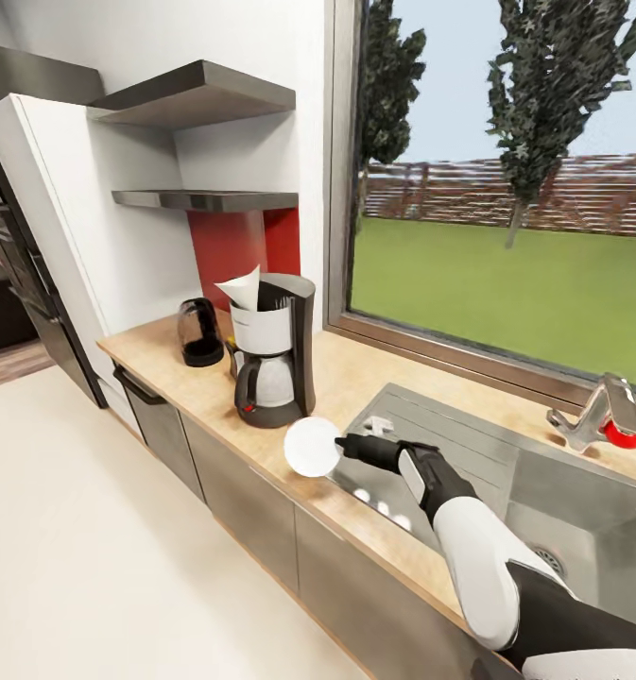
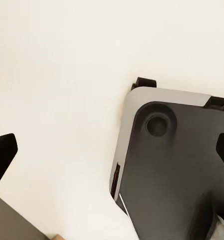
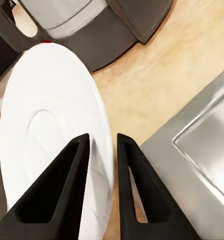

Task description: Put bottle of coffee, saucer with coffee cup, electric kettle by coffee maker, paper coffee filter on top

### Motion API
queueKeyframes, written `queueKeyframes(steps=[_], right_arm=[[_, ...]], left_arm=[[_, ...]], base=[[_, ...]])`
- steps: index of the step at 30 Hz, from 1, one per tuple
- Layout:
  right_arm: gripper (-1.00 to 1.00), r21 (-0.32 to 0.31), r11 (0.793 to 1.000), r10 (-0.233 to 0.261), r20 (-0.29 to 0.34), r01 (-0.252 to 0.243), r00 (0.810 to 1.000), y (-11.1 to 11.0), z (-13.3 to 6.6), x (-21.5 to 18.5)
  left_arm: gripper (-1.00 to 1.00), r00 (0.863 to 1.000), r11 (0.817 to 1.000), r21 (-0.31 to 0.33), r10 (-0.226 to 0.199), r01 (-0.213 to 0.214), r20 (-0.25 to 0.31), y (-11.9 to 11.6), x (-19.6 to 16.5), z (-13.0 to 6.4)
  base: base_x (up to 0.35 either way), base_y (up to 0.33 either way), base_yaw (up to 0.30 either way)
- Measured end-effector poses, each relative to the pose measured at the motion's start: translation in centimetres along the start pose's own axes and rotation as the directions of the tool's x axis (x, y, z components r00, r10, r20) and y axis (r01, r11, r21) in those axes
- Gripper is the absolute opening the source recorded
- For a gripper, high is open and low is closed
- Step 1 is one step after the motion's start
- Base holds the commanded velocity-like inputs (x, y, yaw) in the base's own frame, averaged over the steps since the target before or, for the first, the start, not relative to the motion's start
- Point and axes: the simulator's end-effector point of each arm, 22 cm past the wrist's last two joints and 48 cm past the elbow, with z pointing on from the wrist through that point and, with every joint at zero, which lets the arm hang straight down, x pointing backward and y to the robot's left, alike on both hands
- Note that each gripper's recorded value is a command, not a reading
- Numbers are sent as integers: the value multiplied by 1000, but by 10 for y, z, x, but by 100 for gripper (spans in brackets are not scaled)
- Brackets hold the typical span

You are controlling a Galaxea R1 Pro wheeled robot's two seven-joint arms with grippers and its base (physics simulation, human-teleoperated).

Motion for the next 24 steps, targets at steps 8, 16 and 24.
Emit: queueKeyframes(steps=[8,16,24], right_arm=[[-100,203,964,177,-17,-170,984,-55,-12,14],[-100,214,961,183,-16,-176,983,-58,-13,14],[-100,213,961,189,-26,-179,982,-57,-12,18]], left_arm=[[100,1000,1000,0,-3,3,1,0,0,0],[100,1000,1000,0,-3,3,-1,0,0,0],[100,1000,1000,0,-3,3,-1,0,0,0]], base=[[0,0,0],[0,0,0],[37,23,0]])
